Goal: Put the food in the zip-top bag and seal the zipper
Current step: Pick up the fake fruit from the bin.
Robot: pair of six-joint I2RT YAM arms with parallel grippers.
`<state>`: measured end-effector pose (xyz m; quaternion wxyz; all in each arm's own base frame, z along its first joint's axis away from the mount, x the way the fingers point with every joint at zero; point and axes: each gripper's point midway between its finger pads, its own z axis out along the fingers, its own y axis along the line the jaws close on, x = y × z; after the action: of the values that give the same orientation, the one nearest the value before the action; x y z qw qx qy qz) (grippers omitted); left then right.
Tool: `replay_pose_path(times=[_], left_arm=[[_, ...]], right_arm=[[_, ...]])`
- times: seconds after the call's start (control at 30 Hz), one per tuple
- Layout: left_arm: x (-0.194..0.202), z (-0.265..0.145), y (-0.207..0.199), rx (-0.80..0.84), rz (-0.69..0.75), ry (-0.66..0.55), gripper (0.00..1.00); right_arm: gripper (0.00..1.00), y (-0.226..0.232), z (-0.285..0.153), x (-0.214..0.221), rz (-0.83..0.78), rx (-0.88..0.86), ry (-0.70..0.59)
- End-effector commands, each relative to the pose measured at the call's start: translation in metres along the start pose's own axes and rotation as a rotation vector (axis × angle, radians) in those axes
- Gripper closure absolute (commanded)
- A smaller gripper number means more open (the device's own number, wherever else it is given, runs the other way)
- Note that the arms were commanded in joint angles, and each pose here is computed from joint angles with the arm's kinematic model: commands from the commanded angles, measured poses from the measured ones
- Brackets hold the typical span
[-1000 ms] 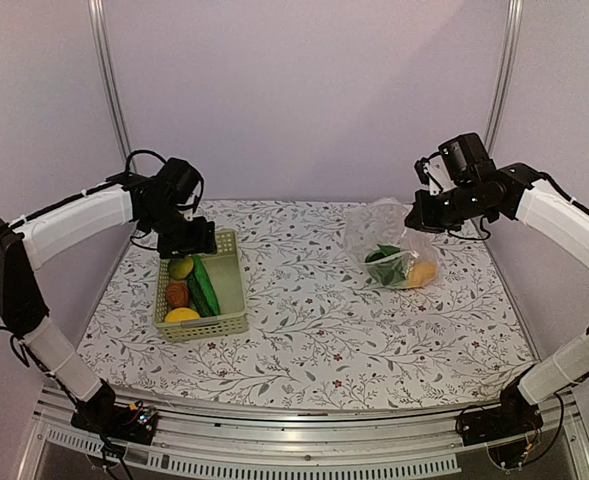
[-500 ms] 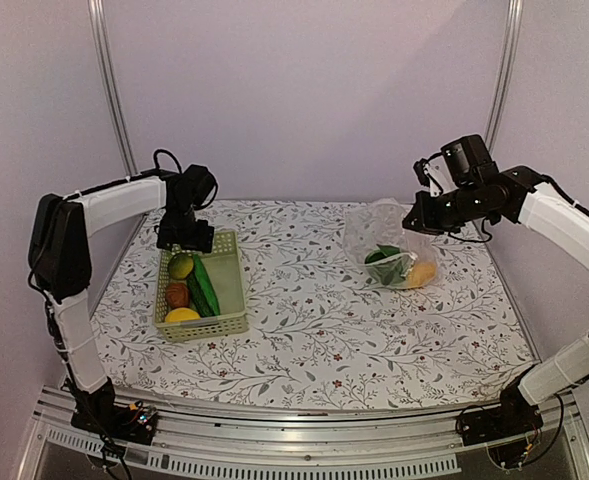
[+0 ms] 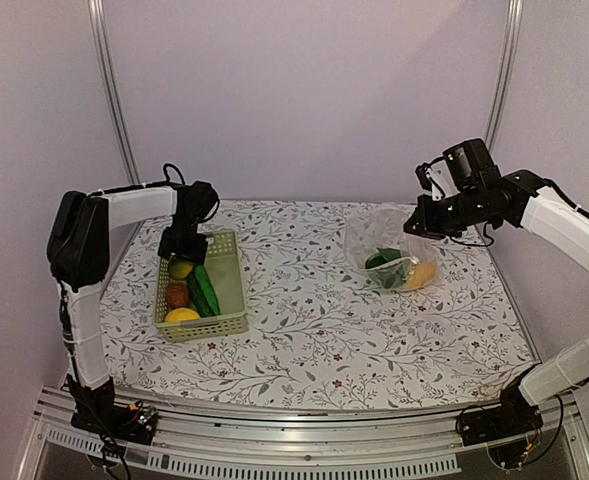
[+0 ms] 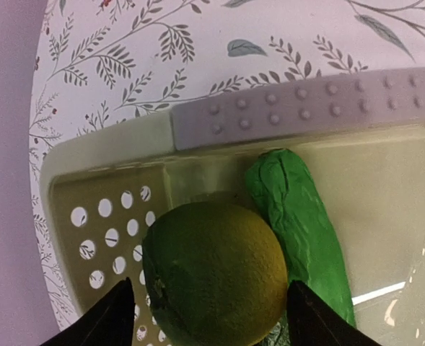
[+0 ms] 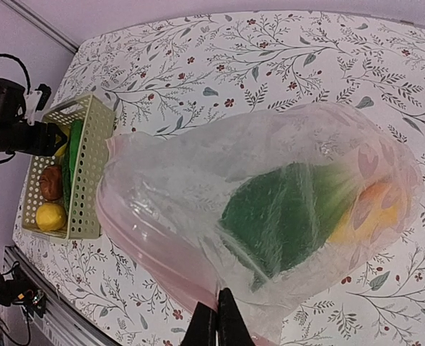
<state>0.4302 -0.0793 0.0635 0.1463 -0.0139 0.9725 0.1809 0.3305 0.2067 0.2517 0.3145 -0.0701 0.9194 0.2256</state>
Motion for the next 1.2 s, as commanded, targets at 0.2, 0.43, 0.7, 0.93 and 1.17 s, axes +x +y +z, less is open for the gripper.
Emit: replay_pose_path(times=[0.2, 0.43, 0.7, 0.93, 1.17], left_arm=[[-0.002, 0.015, 0.0, 0.014, 0.005, 0.007, 0.43], [-0.004, -0.011, 0.004, 0.06, -0.025, -0.023, 0.5], [-0.004, -0.063, 0.003, 0.193, -0.082, -0.079, 0.57], [-0.019, -0.158, -0.046, 0.514, -0.062, -0.236, 0.56], [-0.025, -0.289, -0.131, 0.937, 0.071, -0.46, 0.57]], right_arm=[[1.0, 0.003, -0.004, -0.003, 0.016, -0.019, -0.017], [1.0, 0.003, -0.003, -0.003, 0.017, -0.023, -0.016], [1.0, 0.004, -0.002, -0.004, 0.016, -0.028, -0.018], [1.0, 0.005, -0.002, -0.002, 0.016, -0.035, -0.011], [1.0, 0.01, -0.003, -0.003, 0.015, -0.052, -0.005]])
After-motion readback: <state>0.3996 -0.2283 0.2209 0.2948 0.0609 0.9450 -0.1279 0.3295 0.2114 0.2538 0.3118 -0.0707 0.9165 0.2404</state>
